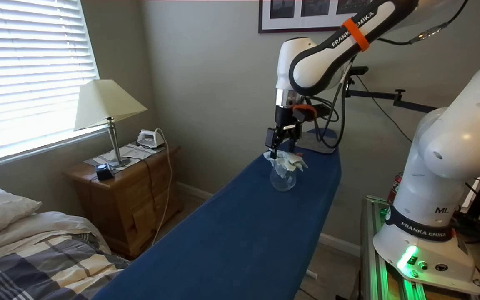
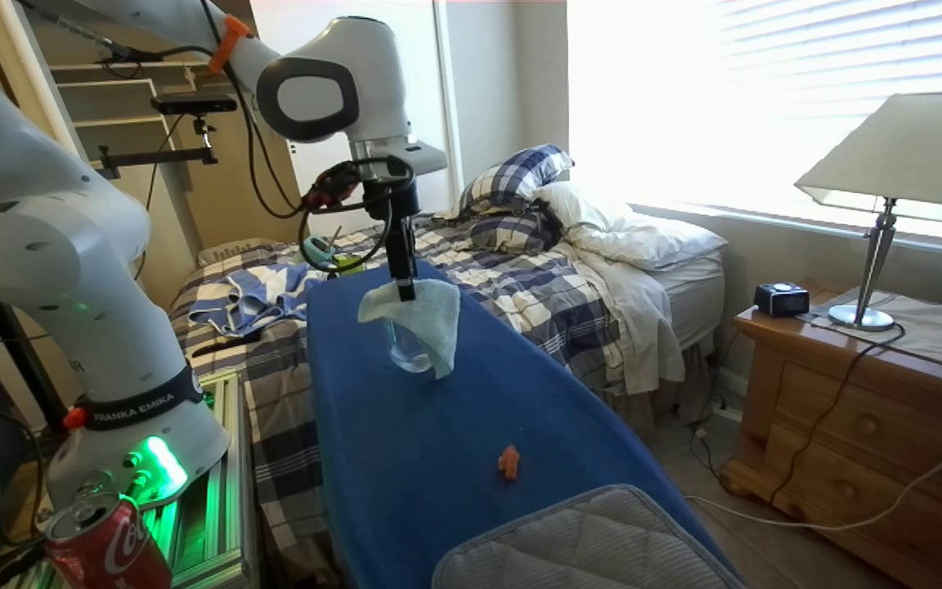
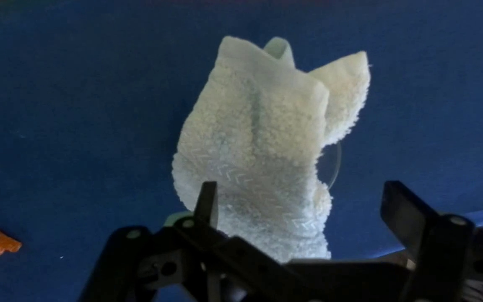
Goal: Put the small blue towel inside the glass cup
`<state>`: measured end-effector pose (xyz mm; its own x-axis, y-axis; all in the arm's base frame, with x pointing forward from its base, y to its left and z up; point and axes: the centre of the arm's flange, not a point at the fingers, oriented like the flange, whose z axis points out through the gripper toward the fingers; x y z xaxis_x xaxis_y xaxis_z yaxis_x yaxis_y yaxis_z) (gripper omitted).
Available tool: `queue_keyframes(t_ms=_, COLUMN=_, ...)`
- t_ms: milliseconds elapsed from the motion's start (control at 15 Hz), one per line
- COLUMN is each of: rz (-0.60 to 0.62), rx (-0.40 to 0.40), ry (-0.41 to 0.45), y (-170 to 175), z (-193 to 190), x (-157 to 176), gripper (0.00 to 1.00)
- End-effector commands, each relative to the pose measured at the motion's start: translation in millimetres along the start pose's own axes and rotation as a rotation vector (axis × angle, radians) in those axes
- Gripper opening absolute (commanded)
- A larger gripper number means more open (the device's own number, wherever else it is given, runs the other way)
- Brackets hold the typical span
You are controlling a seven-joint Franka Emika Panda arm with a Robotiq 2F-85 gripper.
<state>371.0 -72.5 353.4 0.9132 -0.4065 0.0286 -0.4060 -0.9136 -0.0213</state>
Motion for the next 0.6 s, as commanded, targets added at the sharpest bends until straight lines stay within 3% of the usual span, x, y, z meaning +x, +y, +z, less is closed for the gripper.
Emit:
queue_keyframes(t_ms=0, rz=-0.005, rx=0.013, ry=0.018, y=-7.6, z=-15.7, x=-1.1, gripper=1.0)
queue_keyframes(t_ms=133, rz=-0.005, rx=0.021, ry=0.03, y=-8.6, z=-26.0, x=-1.3, gripper=1.0)
queue_keyframes(t_ms=200, rz=-0.006, rx=0.026, ry=0.042, y=-8.5, z=-33.1, x=-1.9, gripper=0.75)
queue_keyframes(t_ms=333, rz=-0.005, rx=0.032, ry=0.044, y=-9.2, z=-44.4, x=-4.4, gripper=0.68)
queue_keyframes(t_ms=533, rz=0.001, rx=0.023, ry=0.013, y=-8.9, z=-52.4, x=-8.6, gripper=0.44)
